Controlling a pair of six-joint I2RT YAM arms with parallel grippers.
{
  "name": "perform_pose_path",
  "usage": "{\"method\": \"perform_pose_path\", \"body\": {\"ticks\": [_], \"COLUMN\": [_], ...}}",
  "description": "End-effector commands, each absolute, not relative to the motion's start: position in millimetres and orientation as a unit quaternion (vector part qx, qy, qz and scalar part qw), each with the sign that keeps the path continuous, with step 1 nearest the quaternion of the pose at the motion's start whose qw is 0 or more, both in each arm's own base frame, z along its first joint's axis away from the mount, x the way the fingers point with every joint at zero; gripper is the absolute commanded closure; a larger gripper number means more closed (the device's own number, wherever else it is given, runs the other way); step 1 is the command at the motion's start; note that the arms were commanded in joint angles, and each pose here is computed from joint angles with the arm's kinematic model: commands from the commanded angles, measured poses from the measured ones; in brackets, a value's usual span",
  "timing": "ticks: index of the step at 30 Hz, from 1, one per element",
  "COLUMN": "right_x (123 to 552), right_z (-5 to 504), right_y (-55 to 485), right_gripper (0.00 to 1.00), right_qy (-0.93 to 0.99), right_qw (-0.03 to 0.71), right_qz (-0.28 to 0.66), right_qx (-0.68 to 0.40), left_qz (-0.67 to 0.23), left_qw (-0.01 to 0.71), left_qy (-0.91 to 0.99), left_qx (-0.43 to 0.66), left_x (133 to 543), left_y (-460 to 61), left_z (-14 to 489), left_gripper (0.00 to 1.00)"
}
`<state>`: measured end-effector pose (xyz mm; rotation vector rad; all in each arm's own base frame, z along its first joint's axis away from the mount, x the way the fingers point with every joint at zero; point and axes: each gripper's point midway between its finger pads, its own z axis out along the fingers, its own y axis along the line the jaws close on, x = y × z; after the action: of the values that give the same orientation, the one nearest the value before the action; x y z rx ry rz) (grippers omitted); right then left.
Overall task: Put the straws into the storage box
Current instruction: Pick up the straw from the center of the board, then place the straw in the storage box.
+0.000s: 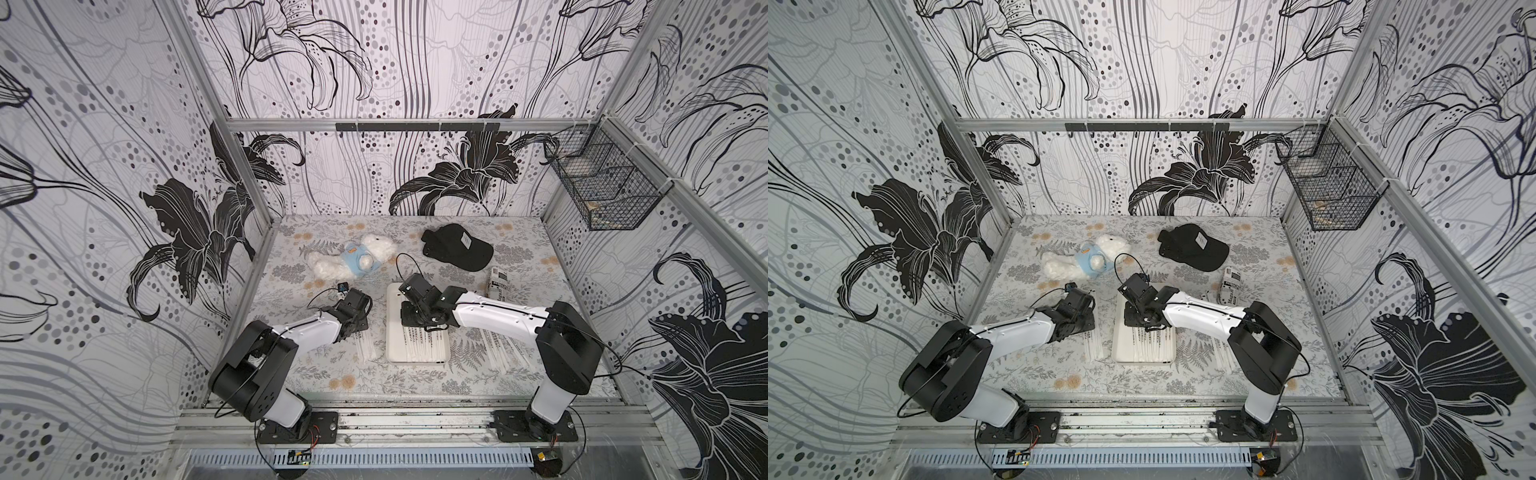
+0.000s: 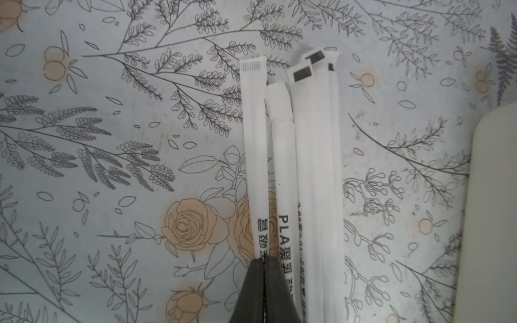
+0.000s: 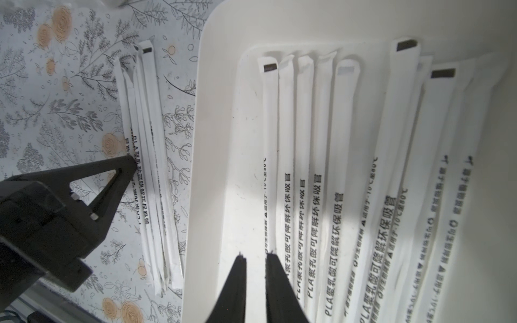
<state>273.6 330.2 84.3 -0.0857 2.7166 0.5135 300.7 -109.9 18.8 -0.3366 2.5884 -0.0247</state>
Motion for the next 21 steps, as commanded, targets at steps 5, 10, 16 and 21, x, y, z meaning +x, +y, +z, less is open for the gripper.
{"method": "perform_pose_path", "body": {"ticks": [5, 10, 16, 21], "right_x": [278.8, 288.0, 304.1, 306.4], "right_z": [97.7, 115.5, 129.6, 134.6], "right_y": [320.5, 301.6, 256.7, 240.5], "right_gripper": [0.83, 0.83, 0.83, 0.83], "right_qy": [0.96, 0.954, 0.95, 0.948], "right_qw": [0.208, 0.228, 0.257, 0.266], "right_qz": [0.185, 0.194, 0.176, 0.17], "right_qx": [-0.032, -0.016, 0.021, 0.032], "left_qz": [0.028, -0.047, -0.185, -0.159], "left_qw": [0.299, 0.385, 0.361, 0.336], "left_qy": [0.945, 0.919, 0.914, 0.928], "left_qx": [-0.127, -0.065, 0.002, -0.006], "left_x": [302.9, 317.5, 304.4, 313.6], "left_y": [-95.7, -149.1, -253.6, -265.9], "left_z": [75.3, 156.2, 146.7, 105.4], "left_gripper": [0.98, 0.99, 1.0, 1.0]}}
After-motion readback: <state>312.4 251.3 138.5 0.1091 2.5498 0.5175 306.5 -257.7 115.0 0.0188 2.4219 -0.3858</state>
